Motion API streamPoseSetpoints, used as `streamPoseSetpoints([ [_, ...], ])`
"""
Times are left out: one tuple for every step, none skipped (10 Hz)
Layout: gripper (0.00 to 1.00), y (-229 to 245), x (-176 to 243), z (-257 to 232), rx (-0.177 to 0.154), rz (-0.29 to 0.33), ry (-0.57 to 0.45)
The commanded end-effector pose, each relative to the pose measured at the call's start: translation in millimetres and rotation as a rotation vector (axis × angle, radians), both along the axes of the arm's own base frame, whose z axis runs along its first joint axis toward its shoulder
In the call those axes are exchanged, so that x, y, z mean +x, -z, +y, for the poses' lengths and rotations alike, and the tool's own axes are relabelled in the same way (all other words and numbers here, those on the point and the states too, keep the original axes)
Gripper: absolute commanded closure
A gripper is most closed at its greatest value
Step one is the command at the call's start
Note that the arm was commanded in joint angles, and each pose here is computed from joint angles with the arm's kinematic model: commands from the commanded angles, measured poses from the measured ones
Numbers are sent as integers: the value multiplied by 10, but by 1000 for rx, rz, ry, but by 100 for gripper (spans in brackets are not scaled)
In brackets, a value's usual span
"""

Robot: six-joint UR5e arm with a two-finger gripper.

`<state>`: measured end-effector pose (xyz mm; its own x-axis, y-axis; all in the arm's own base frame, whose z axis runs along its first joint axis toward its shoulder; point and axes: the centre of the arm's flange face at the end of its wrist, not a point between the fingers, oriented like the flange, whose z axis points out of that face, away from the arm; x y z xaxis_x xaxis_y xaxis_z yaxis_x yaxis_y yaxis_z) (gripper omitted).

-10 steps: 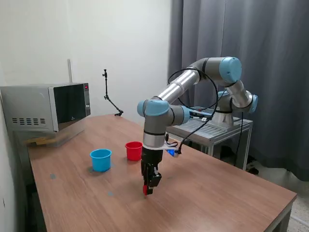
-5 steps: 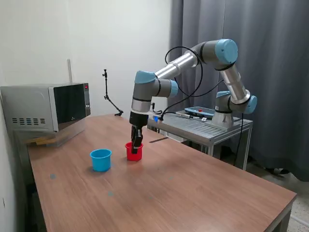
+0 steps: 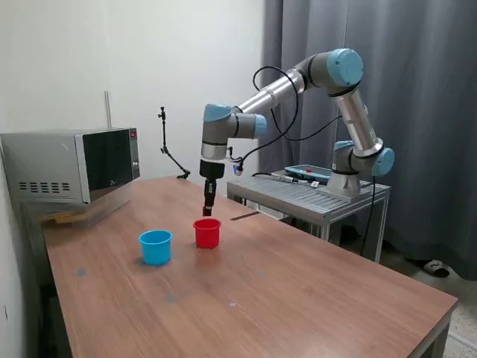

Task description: Place red objects in the red bin, and blue objects in the blue bin.

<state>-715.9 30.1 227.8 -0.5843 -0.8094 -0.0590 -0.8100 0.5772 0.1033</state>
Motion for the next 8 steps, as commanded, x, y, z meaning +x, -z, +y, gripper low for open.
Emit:
streamPoseSetpoints([
  [100,25,149,145,-5,-19,27],
  [100,44,207,152,-7,-28,30],
  [100,38,240,143,-9,-29,32],
  [100,62,280,135,-9,-38,32],
  [100,88,332,195,-12,-47,42],
  [100,105,352,212,-13,-52,45],
  [100,136,373,207,-14,-57,47],
  [100,170,397,228,-19,-64,51],
])
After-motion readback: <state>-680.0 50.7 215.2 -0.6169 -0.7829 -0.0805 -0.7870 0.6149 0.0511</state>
